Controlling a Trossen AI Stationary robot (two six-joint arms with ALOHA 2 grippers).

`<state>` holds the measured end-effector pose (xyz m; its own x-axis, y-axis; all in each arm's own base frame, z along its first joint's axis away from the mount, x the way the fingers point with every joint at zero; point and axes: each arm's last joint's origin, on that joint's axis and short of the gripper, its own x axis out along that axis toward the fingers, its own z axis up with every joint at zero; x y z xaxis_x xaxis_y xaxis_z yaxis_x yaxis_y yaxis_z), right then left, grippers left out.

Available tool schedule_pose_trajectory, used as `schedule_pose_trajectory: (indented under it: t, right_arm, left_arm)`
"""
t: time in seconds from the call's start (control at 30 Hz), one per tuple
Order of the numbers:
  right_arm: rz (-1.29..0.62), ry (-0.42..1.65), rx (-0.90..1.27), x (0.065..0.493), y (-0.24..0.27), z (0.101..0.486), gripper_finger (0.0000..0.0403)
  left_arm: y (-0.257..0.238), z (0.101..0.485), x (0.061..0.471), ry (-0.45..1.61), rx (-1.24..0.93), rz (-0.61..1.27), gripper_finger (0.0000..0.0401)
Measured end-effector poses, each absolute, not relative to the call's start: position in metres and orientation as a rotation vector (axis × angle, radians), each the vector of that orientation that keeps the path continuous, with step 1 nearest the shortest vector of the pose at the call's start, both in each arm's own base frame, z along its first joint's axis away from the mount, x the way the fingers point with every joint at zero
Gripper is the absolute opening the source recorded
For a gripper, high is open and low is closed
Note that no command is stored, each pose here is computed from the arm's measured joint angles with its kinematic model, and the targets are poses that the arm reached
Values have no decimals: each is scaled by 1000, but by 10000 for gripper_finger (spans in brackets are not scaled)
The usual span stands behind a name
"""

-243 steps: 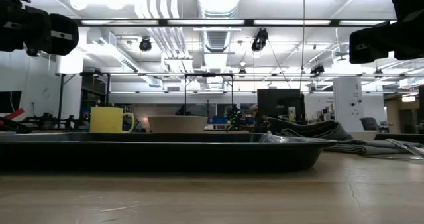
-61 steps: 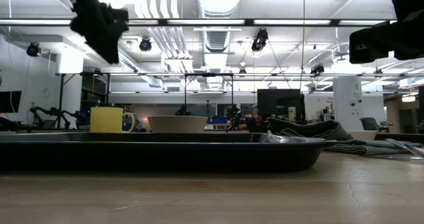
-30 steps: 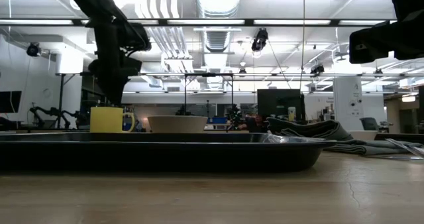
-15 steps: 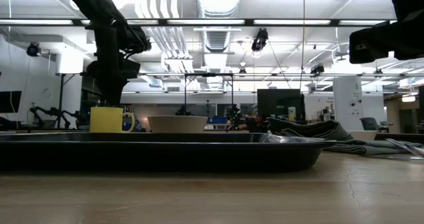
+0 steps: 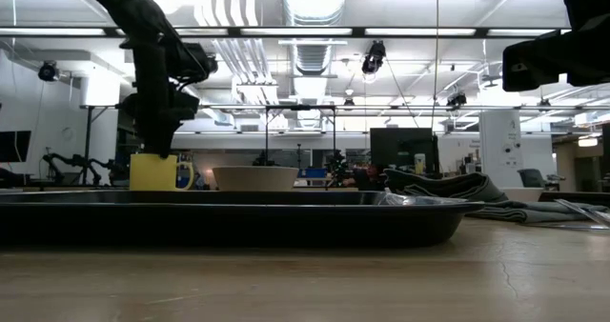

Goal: Set up tray
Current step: Put the yellow mug on the top left of the black serving tray

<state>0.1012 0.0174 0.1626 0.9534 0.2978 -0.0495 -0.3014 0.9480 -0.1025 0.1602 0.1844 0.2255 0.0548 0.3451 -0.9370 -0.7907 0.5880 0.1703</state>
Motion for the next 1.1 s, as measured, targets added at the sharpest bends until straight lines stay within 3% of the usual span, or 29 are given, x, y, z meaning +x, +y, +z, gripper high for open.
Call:
schedule_pose_trajectory:
  t: [0.83, 0.93, 1.1]
  right_arm:
    - [305, 33, -110, 101, 17, 163, 68]
    - [305, 33, -109, 101, 17, 163, 68]
    - [305, 33, -109, 101, 17, 163, 68]
  left_arm:
    - [185, 222, 161, 1217, -438, 909, 120]
    - [185, 222, 161, 1218, -438, 909, 97]
    - [185, 222, 161, 1223, -430, 902, 15]
